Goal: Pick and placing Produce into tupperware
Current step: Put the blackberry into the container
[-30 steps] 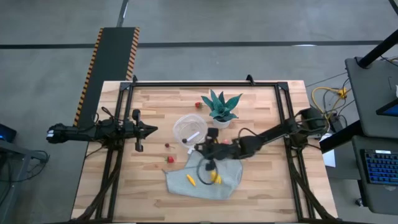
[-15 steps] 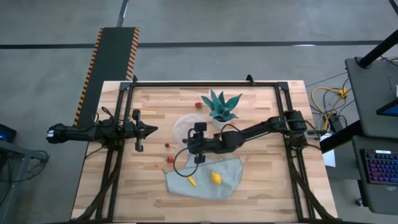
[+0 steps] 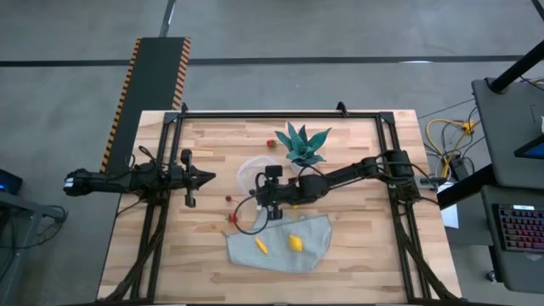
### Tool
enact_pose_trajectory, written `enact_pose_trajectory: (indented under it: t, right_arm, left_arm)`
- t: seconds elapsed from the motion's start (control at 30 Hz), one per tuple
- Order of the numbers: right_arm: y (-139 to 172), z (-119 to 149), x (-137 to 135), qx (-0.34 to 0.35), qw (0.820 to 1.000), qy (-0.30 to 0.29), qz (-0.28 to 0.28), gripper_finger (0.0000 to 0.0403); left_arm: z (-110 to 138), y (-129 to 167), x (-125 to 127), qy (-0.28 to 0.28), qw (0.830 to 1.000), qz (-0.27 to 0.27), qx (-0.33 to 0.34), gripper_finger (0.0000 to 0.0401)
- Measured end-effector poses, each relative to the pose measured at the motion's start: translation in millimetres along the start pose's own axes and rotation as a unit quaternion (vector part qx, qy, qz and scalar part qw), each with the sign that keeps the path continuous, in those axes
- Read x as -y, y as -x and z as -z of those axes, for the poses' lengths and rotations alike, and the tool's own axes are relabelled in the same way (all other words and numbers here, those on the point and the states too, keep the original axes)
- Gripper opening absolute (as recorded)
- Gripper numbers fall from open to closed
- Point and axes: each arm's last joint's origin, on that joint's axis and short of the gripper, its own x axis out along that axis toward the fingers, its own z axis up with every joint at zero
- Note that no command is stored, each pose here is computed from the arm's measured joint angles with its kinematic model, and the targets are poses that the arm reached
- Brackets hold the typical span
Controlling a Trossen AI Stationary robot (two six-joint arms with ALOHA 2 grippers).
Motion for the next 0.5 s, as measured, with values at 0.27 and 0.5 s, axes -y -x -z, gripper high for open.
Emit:
enact_pose_trajectory:
  t: [0.27,0.5]
  right_arm:
    - [-0.7,0.3,2.3,0.0,1.0,-0.003,0.0,0.0082]
    - [-0.7,0.3,2.2,0.0,1.0,-0.004,-0.002,0.0101]
  left_arm:
    - [0.0,0.0,0.0,0.0,1.0,0.0,0.0,0.0]
    - [-0.1,0.0,0.0,0.0,1.0,0.0,0.001,0.0]
